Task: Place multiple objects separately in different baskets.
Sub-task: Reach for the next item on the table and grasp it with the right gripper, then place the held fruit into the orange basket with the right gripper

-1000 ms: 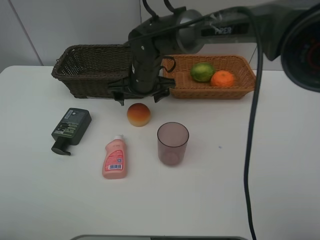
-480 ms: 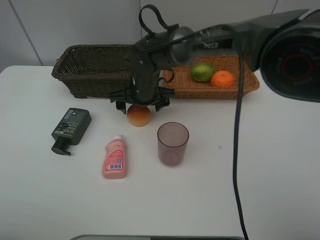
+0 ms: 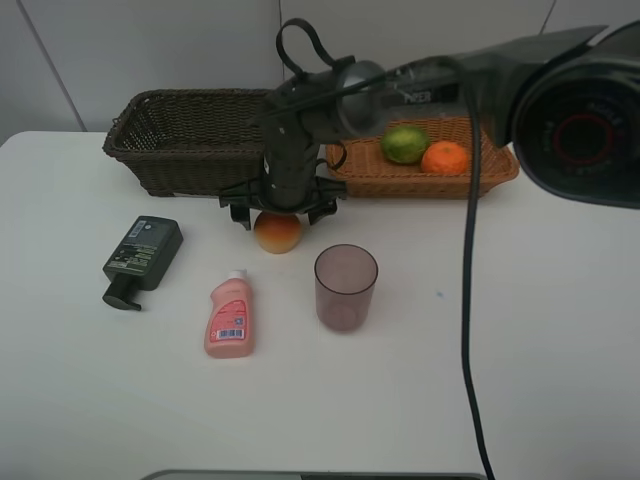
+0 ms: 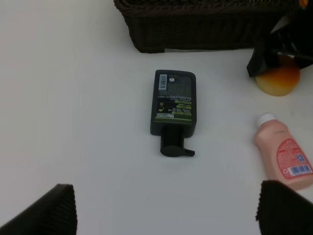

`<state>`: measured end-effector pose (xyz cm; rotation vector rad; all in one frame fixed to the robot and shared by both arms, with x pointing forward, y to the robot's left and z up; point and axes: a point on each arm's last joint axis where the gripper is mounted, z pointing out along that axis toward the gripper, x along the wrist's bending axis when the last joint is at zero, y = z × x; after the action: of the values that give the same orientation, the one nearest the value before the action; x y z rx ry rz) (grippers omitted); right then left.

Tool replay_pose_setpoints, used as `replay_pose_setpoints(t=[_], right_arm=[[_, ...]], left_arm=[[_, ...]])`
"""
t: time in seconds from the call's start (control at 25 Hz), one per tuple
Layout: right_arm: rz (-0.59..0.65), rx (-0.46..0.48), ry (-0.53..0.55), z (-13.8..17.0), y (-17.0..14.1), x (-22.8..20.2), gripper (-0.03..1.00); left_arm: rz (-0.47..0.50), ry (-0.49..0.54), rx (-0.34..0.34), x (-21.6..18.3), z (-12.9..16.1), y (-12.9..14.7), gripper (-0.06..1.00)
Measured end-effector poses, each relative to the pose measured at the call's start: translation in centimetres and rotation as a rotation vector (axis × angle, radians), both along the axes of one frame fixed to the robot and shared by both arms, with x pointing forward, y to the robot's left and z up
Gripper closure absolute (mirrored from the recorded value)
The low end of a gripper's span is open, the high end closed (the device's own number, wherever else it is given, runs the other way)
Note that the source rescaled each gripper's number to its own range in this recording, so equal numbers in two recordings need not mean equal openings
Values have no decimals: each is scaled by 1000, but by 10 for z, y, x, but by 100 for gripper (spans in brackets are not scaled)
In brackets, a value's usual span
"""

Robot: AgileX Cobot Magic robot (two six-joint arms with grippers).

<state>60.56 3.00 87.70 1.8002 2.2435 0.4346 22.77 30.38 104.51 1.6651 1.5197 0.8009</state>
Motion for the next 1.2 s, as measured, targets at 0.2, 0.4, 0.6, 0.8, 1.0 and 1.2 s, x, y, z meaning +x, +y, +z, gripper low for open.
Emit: replay_pose_setpoints(t=[0.2, 0.4, 0.6, 0.8, 1.0, 1.2], right_arm=[[-3, -8, 13, -5, 0, 0, 1], [-7, -9, 15, -6, 0, -1, 28], [-8, -11, 18, -6, -1, -1, 34], [-9, -15, 21, -6, -1, -1, 34], [-9, -16, 22, -6, -1, -1, 34], [-10, -16, 22, -6, -1, -1, 34]], left_arm=[[0, 0, 0, 0, 0, 0, 10], [0, 0, 0, 0, 0, 0, 10], [0, 0, 0, 0, 0, 0, 10], [0, 0, 0, 0, 0, 0, 10], [0, 0, 0, 0, 0, 0, 10], [0, 0, 0, 0, 0, 0, 10]])
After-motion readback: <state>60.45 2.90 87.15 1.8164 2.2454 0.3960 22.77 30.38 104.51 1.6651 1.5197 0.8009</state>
